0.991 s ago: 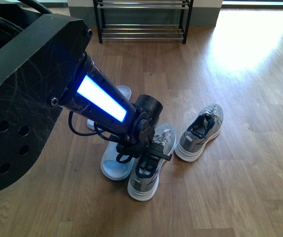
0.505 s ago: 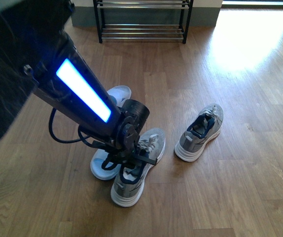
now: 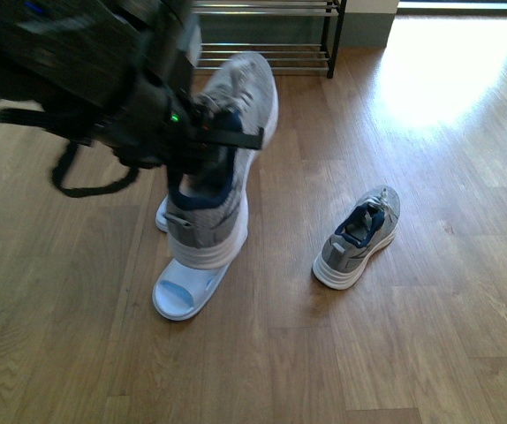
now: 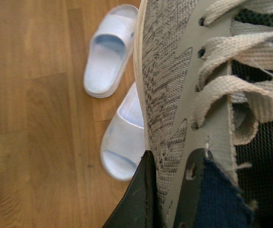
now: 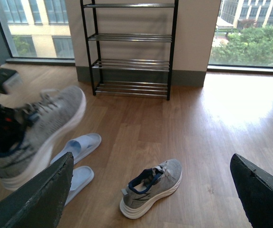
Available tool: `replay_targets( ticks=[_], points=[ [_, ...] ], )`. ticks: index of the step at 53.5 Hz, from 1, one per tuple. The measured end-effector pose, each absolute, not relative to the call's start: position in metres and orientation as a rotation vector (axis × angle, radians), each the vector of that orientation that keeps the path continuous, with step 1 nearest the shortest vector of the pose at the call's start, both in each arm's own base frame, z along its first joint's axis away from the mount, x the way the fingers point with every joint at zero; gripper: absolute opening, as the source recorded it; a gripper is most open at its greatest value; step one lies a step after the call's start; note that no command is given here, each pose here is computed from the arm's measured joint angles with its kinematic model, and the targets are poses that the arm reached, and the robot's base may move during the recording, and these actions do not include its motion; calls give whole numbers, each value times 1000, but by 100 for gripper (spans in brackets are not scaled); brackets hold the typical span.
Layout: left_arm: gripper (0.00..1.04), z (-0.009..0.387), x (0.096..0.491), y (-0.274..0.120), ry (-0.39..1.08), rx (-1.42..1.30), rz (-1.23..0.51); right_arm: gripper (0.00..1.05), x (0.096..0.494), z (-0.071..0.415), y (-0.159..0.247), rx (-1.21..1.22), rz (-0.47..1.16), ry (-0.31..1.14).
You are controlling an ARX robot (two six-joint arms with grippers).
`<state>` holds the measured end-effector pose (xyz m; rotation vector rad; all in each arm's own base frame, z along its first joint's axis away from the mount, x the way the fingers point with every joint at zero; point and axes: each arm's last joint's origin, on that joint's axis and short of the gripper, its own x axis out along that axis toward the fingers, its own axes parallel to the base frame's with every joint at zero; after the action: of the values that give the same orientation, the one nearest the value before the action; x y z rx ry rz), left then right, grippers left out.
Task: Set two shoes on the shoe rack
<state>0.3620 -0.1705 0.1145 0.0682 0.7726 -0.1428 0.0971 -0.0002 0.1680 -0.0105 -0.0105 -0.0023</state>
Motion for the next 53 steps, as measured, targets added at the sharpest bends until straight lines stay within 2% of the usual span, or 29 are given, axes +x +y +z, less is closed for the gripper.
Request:
replay_targets(
  ticks=[7,17,26,33,38,43,53],
  points=[
    [2,143,325,-139,718,75,-50,95,97,168,0,-10,-2,-10],
    [2,164,261,-92,680,103,90,95,97,168,0,-10,-2,-10],
    [2,184,209,-71,592,101,120,95,97,168,0,-10,-2,-10],
    [2,191,162,-54,526,134,208,95,97,168,0,-10,-2,-10],
    [2,187,114,-42,391,209,296,95,97,168,0,-10,-2,-11],
    [2,191,99,-35,278,161,304,95,97,168,0,-10,-2,-11],
    [2,192,98,-35,269,155,306,95,97,168,0,-10,-2,-10]
  ],
)
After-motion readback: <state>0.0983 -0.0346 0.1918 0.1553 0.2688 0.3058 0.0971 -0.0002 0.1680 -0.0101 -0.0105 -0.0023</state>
